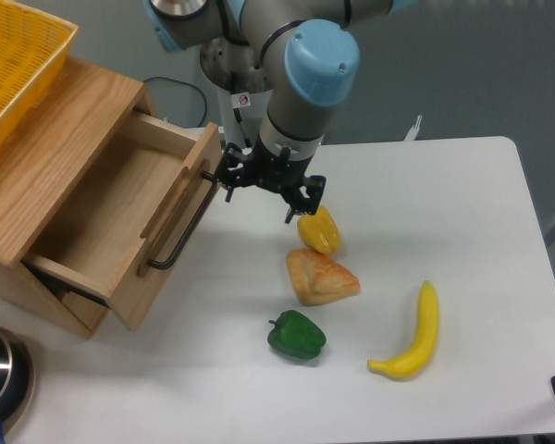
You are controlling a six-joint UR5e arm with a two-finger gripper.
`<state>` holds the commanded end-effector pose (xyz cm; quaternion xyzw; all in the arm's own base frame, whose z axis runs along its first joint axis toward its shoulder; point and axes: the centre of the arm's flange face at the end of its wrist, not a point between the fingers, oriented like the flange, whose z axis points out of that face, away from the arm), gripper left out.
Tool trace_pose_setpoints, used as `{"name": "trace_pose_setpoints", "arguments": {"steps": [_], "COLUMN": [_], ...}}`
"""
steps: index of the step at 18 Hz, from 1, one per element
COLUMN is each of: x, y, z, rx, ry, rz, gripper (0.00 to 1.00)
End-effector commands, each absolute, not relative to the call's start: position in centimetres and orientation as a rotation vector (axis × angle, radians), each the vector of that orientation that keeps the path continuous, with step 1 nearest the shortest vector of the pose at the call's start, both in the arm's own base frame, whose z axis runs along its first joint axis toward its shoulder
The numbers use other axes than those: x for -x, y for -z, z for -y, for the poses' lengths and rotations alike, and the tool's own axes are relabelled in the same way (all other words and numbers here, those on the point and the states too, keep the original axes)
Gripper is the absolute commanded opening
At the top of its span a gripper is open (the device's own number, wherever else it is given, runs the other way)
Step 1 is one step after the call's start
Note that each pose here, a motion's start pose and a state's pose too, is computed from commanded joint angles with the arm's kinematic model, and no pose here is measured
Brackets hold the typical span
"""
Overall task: Slide the top drawer open
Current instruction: 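Release the handle and move the gripper away toward the yellow pepper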
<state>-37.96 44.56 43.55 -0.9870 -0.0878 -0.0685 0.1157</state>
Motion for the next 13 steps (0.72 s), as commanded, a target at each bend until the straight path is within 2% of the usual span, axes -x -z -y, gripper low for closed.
{"name": "trace_pose_setpoints", "arguments": {"steps": [6, 10, 13], "x": [42.8, 45.9, 46.9], "y": [-41.4, -39.0, -37.5], "z": [-42.5, -41.4, -41.5], "rx": [3.019, 3.037, 3.039], "ry": [-0.023, -0.009, 0.014], "rz": [-0.003, -0.336, -0.409], "gripper": [1.00, 1.00, 1.00]}}
